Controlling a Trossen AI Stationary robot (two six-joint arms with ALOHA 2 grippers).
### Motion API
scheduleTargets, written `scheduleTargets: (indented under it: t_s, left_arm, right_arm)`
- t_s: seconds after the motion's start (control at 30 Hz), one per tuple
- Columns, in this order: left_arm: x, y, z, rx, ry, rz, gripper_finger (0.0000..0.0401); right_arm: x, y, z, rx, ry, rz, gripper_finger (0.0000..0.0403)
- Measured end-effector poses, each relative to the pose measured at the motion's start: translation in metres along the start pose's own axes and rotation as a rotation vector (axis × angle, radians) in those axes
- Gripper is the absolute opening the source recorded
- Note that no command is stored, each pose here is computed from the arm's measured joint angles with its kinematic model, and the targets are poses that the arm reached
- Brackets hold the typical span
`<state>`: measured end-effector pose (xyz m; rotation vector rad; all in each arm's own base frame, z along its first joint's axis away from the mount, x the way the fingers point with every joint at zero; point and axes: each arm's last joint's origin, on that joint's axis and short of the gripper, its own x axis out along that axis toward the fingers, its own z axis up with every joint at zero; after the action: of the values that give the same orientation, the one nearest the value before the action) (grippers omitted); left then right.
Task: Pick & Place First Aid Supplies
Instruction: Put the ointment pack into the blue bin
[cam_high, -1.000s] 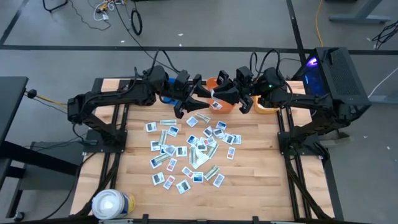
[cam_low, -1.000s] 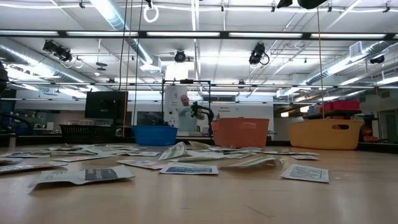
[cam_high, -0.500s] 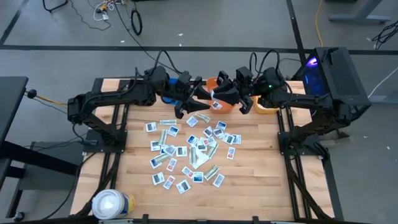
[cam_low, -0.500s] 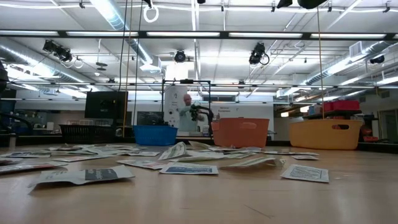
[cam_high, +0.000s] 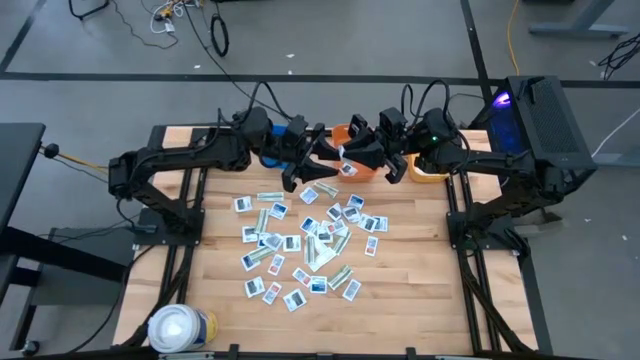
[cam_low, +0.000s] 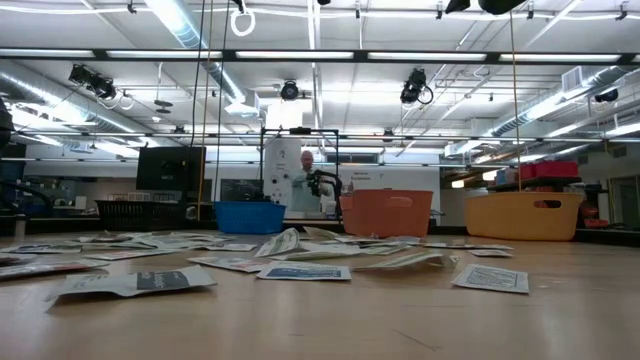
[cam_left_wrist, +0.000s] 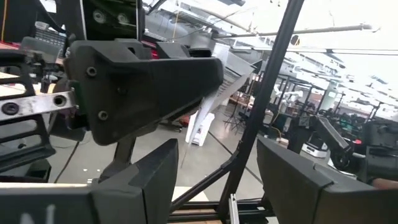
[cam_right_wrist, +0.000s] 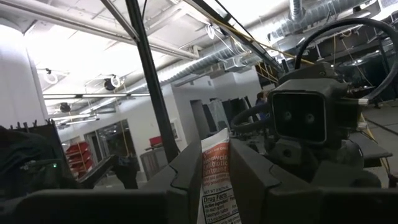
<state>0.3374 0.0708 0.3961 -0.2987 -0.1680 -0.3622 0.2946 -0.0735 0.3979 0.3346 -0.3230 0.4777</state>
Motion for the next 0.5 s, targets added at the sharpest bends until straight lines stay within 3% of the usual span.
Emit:
scheduleTargets:
  t_s: [0.5]
  left_arm:
    - [0.0044,0.0082,-0.0095,-0.019,0.024,0.017,0.0129]
  right_arm:
    - [-0.0001,-0.0028,-0.0058,0.049,0.058,-0.01,0.008]
